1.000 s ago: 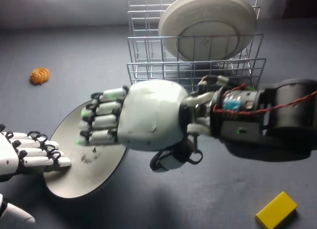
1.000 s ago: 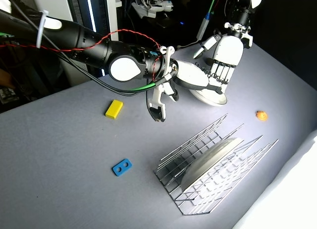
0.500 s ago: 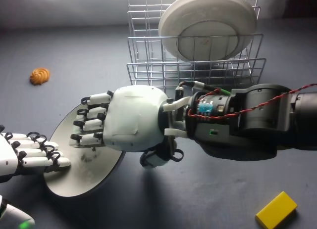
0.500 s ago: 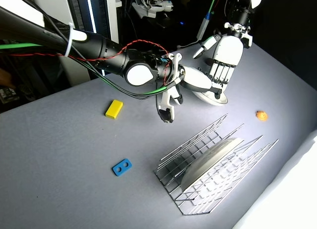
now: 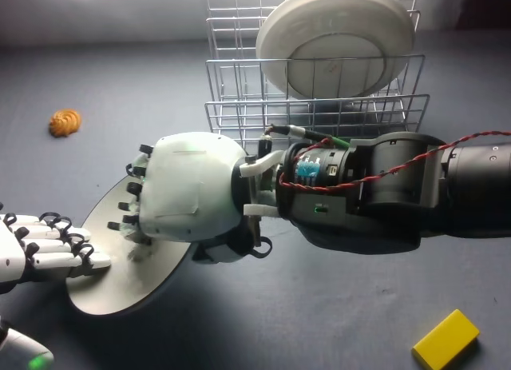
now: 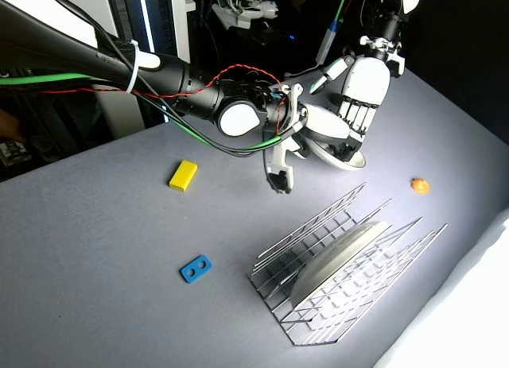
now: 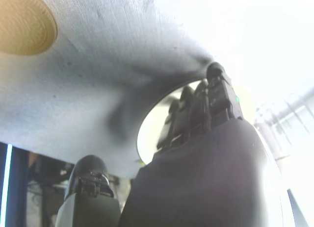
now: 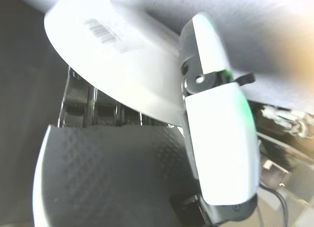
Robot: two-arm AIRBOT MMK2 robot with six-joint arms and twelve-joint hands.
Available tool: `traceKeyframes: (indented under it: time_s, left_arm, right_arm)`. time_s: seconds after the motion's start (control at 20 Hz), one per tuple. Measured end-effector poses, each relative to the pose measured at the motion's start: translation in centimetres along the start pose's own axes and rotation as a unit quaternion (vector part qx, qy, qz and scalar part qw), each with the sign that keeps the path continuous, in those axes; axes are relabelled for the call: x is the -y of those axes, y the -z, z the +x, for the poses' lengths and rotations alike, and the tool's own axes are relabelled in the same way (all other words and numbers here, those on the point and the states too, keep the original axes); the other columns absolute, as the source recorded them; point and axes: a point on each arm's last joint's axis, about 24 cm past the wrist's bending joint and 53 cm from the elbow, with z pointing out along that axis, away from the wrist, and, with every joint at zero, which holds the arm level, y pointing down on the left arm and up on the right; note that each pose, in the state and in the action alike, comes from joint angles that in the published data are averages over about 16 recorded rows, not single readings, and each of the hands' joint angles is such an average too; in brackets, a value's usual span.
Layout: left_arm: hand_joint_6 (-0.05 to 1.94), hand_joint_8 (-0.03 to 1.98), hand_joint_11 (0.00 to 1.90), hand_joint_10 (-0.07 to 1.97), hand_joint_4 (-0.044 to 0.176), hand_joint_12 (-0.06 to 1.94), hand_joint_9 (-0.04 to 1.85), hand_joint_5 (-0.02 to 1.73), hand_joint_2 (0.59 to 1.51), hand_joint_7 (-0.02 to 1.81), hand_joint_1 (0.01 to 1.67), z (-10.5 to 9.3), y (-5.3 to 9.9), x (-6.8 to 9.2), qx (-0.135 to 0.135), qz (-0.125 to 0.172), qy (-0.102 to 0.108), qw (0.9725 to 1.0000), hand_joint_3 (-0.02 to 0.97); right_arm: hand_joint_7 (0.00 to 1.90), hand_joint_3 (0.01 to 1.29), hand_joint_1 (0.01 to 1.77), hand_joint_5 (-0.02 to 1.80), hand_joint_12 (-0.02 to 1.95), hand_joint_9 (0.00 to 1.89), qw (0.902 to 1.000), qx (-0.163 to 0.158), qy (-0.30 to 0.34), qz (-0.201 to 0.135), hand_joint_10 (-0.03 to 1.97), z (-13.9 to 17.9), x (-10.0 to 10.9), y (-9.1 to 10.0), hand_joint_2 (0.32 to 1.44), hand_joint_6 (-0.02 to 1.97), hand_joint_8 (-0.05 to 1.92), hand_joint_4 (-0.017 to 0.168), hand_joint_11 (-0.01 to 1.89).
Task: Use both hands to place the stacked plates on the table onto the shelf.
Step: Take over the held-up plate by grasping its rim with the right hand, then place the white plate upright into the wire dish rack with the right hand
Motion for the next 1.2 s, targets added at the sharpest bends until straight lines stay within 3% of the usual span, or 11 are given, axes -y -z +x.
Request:
traceKeyframes:
  time_s: [0.25, 0.5, 0.85, 1.2]
  left_arm:
    - [-0.01, 0.0, 0.02, -0.02, 0.001, 0.02, -0.01, 0.01, 1.12, 0.02, 0.02, -1.7, 0.2, -0.5, 0.023, -0.009, 0.012, 0.9996, 0.012]
    - [0.01, 0.0, 0.02, -0.01, 0.001, 0.02, 0.0, 0.02, 1.121, 0.02, 0.02, -4.8, 0.8, -1.4, 0.065, -0.02, 0.026, 0.9974, 0.011]
    - [0.02, 0.0, 0.03, 0.02, 0.0, 0.02, 0.01, 0.03, 1.124, 0.02, 0.02, -10.3, 3.0, -3.0, 0.138, -0.035, 0.037, 0.9891, 0.012]
    - [0.02, 0.0, 0.02, 0.02, 0.001, 0.02, 0.02, 0.04, 1.124, 0.02, 0.02, -13.7, 5.2, -3.3, 0.18, -0.032, 0.018, 0.983, 0.011]
  right_arm:
    - [0.82, 0.01, 1.06, 0.64, 1.37, 0.97, 0.9999, 0.009, 0.003, -0.005, 0.45, -0.4, -0.3, -0.2, 1.05, 0.81, 0.65, -0.01, 0.63]
    - [0.89, 0.01, 1.07, 0.65, 1.4, 1.02, 0.9999, 0.014, 0.002, -0.007, 0.64, -0.6, -0.4, 0.0, 1.02, 1.06, 0.9, -0.012, 0.71]
    - [0.95, 0.01, 1.09, 0.68, 1.44, 0.97, 0.9997, 0.02, -0.015, 0.002, 0.79, -1.8, 0.1, 1.7, 1.02, 1.11, 1.01, -0.01, 0.66]
    - [0.94, 0.01, 1.13, 0.74, 1.47, 0.91, 0.998, 0.043, -0.046, 0.013, 0.83, -5.1, 0.4, 5.3, 1.05, 1.18, 1.06, -0.002, 0.62]
